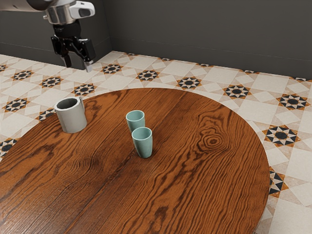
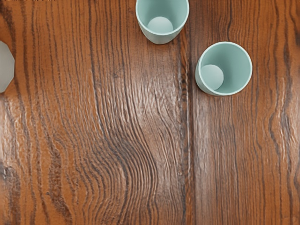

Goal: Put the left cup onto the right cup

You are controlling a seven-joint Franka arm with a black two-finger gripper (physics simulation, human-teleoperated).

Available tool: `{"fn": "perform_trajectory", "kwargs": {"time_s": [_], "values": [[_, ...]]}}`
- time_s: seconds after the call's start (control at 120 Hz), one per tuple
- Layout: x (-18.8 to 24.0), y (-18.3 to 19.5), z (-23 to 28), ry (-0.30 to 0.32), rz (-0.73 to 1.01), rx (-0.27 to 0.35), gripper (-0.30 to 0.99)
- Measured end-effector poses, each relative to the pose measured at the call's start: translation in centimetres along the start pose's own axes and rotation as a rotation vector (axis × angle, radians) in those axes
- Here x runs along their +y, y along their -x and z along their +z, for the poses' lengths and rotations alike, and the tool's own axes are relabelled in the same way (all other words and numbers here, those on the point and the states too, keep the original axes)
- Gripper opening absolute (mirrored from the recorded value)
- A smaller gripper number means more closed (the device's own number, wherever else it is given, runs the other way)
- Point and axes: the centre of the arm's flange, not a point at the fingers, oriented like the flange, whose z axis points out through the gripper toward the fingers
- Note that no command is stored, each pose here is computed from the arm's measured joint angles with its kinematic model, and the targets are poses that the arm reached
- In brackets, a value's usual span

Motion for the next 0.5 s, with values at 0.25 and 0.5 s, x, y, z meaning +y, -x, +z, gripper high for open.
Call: {"fn": "perform_trajectory", "kwargs": {"time_s": [0.25,0.5], "values": [[0.0,-0.3,0.5,0.008,0.017,-0.004,0.67],[-0.5,-3.9,6.7,0.004,0.024,-0.062,0.67]]}}
